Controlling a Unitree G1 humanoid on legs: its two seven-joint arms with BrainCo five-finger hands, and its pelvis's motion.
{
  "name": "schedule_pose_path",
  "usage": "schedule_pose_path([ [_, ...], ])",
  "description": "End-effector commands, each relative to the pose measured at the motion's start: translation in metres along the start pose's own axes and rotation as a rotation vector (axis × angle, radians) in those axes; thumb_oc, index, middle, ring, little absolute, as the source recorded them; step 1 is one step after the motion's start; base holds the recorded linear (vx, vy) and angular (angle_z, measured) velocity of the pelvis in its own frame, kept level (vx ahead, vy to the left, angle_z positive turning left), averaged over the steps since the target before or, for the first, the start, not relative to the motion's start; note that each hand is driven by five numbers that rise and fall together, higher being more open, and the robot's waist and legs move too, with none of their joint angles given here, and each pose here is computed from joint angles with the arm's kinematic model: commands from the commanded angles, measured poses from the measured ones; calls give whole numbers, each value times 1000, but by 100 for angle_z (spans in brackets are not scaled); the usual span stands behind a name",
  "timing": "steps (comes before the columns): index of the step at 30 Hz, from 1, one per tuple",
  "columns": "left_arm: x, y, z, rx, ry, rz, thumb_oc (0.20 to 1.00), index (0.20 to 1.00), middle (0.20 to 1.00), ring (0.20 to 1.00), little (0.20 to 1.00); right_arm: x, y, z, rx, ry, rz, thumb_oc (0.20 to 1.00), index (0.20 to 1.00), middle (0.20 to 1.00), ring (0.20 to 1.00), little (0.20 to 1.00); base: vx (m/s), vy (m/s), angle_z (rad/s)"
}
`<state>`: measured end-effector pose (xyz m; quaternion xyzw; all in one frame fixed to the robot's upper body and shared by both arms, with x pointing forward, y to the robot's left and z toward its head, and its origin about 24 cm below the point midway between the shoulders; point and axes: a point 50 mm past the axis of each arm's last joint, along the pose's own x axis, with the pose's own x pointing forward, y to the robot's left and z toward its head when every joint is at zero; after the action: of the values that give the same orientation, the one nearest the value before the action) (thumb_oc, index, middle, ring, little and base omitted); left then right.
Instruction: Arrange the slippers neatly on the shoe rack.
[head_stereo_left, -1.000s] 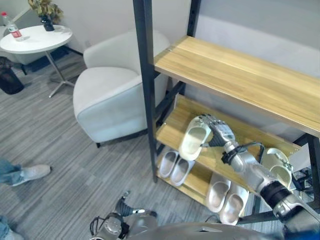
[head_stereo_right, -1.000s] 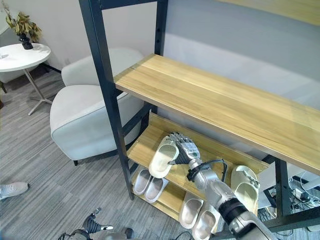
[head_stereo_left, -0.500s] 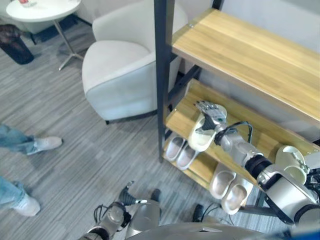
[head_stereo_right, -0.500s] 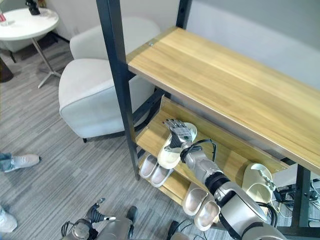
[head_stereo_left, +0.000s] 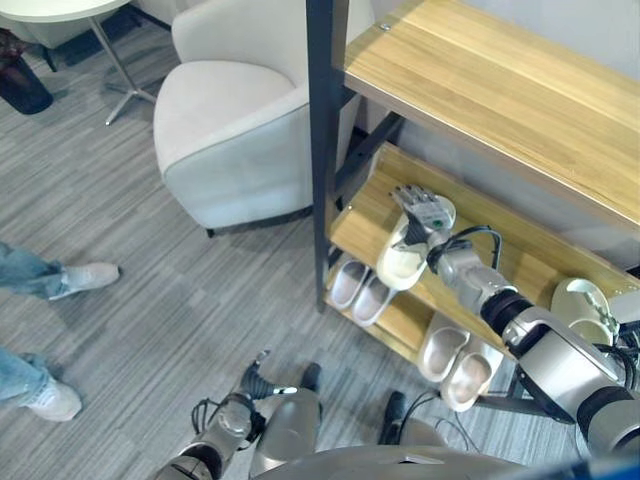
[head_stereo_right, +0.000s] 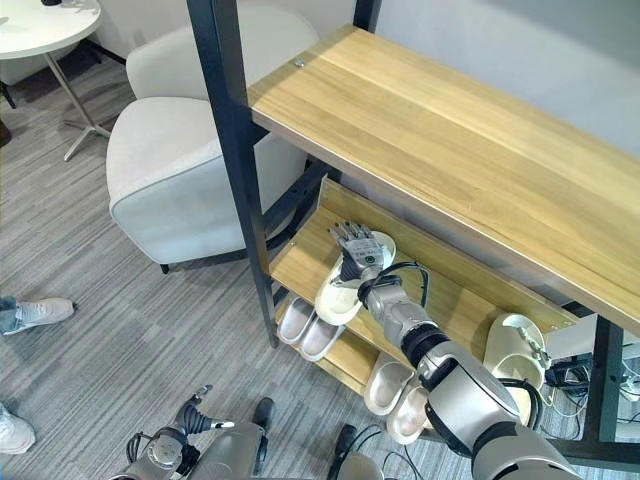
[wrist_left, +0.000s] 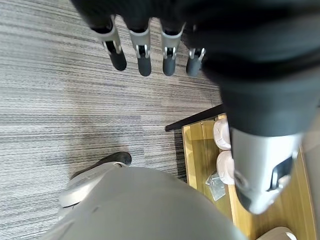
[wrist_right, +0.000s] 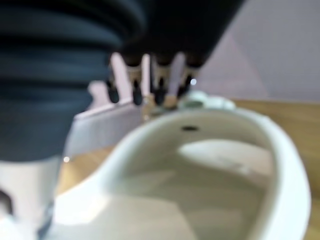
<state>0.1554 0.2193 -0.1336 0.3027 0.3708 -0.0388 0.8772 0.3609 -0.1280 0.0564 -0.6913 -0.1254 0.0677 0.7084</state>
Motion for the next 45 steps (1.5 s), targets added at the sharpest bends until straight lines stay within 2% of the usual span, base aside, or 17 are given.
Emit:
schedule_pose_path([
  [1,0,-2,4,-22,-32,9,1000,1000,1000,1000,1000,7,-14,-18,-103,58,-47,1000,1000,1000,1000,1000,0,0,0],
  [13,-1,-3,-1,-26,-3,9,1000,1000,1000,1000,1000,6,-20,-32,-157,117,-70,1000,1000,1000,1000,1000,2,-2,-3],
  [23,-2,-5,-1,-16,0,3,1000,1000,1000,1000,1000,2,-7,-43,-136,209,-9,1000,1000,1000,1000,1000,0,-4,-1],
  [24,-1,-5,0,-16,1,5,1000,1000,1000,1000,1000,-2,1,-45,-134,237,24,840,840,840,840,840,0,0,0],
  [25,-1,-5,0,-16,1,5,1000,1000,1000,1000,1000,-1,1,-45,-134,237,24,598,598,598,598,598,0,0,0],
  [26,-1,-5,0,-15,0,6,1000,1000,1000,1000,1000,-2,3,-46,-135,248,35,485,485,485,485,485,0,0,0],
  [27,-1,-5,0,-15,1,9,1000,1000,1000,1000,1000,-5,8,-47,-127,266,54,266,266,266,266,266,0,0,0],
  [28,-1,-4,-1,-14,2,9,1000,1000,1000,1000,1000,-5,10,-47,-127,269,61,200,200,200,200,200,0,0,0],
  [45,-2,-10,0,-16,7,14,1000,1000,1000,1000,1000,-15,10,-56,-136,285,8,200,200,200,200,200,0,0,0],
])
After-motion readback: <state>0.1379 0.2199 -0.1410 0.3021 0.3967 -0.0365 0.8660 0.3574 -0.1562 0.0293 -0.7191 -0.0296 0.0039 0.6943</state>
